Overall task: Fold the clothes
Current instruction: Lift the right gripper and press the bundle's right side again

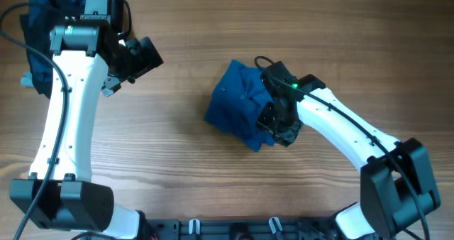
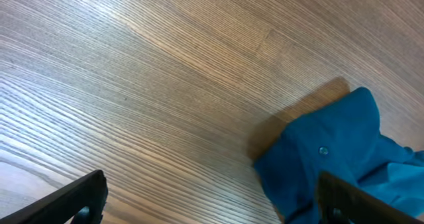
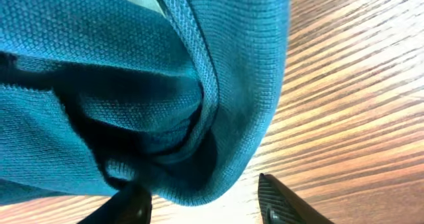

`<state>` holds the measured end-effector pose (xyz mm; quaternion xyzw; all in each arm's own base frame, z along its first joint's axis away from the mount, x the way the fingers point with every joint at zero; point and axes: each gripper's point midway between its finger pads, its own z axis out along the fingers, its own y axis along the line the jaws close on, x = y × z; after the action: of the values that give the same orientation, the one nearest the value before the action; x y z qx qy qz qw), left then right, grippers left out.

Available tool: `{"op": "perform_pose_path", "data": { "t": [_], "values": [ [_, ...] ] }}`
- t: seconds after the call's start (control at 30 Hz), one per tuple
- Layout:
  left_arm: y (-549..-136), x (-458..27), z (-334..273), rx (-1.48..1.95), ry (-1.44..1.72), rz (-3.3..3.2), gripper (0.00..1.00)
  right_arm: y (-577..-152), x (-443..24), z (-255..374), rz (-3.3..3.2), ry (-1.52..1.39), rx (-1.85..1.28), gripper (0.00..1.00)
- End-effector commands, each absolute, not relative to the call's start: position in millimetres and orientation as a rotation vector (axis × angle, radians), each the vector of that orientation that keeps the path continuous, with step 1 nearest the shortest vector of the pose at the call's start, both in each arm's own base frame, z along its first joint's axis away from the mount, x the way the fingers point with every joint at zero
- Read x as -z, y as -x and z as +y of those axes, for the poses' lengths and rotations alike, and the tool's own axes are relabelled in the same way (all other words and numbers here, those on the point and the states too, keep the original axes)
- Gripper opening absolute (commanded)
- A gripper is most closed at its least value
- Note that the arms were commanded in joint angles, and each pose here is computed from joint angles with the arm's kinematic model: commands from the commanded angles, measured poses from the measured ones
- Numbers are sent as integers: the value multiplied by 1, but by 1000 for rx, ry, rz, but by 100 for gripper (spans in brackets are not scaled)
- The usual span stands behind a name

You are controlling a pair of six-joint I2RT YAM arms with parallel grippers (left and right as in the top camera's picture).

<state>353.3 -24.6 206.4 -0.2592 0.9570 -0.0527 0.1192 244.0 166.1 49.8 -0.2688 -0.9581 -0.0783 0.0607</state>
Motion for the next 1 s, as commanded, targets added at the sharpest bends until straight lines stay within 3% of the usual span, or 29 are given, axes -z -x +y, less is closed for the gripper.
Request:
{"op": "perform_pose_path", "data": {
  "t": [0.0,0.17,0.37,0.5,0.93,0.97],
  "values": [
    [-354,-205,-24,158,773,2800,100,-254,-69,167,-2973,840,316,52],
    [-357,-206,-24,163,770,2789,100,-266,-127,163,-3148,839,517,60],
    [-353,-204,-24,154,774,2807,100,-250,-65,143,-2964,1153,232,59],
    [-353,-205,-24,155,774,2806,100,-247,-40,146,-2917,1142,194,59],
    [-353,-204,-24,154,774,2807,100,-260,-32,145,-2947,1235,217,59],
    [-353,-204,-24,155,775,2807,100,-256,-31,146,-2935,1213,221,55]
  ]
}}
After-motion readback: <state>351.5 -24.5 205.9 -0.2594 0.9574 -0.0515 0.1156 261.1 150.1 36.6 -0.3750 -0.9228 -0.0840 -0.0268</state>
